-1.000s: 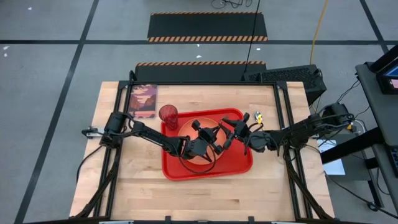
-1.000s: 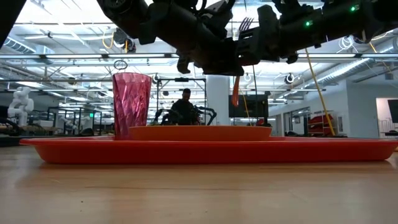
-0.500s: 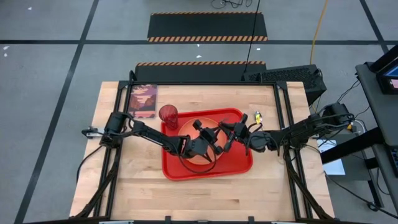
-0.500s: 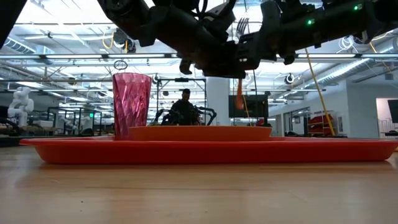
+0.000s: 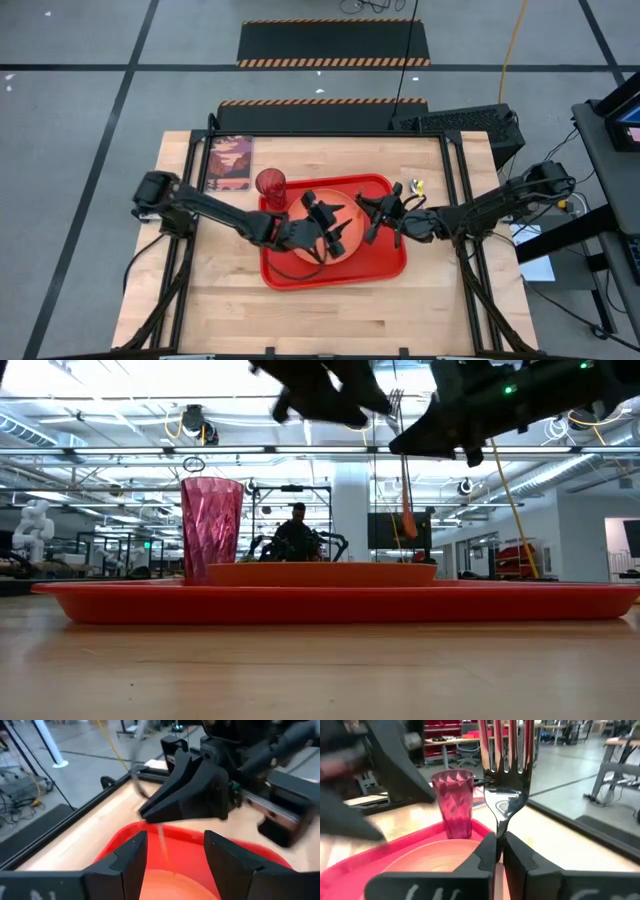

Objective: Pick and place plate/cup/fork/spoon on tray
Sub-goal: Put the white orange fork on the right side of the orange plate

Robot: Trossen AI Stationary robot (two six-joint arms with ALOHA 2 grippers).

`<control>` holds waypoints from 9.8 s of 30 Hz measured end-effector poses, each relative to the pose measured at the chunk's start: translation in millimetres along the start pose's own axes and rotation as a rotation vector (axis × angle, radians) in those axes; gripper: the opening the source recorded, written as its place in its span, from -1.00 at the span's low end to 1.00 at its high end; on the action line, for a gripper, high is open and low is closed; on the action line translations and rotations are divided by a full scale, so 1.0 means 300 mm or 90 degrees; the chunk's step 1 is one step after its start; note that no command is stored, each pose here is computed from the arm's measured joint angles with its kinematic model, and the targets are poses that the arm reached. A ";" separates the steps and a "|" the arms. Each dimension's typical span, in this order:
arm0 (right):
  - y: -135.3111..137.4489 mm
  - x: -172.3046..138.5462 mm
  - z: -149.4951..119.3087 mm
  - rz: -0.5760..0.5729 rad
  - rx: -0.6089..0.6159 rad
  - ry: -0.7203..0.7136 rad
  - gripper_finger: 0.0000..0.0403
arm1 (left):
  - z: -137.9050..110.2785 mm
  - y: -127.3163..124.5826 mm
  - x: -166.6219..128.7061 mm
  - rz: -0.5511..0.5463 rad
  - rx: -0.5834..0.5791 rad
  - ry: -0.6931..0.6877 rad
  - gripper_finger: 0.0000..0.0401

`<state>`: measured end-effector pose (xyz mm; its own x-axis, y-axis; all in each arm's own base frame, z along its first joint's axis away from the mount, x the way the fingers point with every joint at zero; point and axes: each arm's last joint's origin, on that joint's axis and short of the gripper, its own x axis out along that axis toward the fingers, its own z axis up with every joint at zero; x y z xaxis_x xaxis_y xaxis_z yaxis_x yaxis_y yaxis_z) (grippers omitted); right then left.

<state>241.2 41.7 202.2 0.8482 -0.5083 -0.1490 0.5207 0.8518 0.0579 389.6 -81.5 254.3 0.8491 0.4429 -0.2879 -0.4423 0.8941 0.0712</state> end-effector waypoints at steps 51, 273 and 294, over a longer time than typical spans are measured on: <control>-0.122 0.014 -0.169 -0.086 0.476 0.438 -0.97 | 0.148 0.004 -0.235 -0.082 0.040 -0.052 -0.19; 0.065 -0.166 -0.301 0.055 0.272 0.584 -0.79 | 0.141 0.000 -0.236 -0.104 0.016 -0.037 -0.19; 0.064 -0.167 -0.292 0.039 0.290 0.559 -0.79 | 0.141 0.000 -0.236 -0.104 0.015 -0.038 -0.19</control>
<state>200.1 94.6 124.3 0.5972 -0.0337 -0.8014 0.6220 0.6502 0.4362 341.7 -110.0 315.1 0.9252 0.2936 -0.2404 -0.2900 0.9557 0.0507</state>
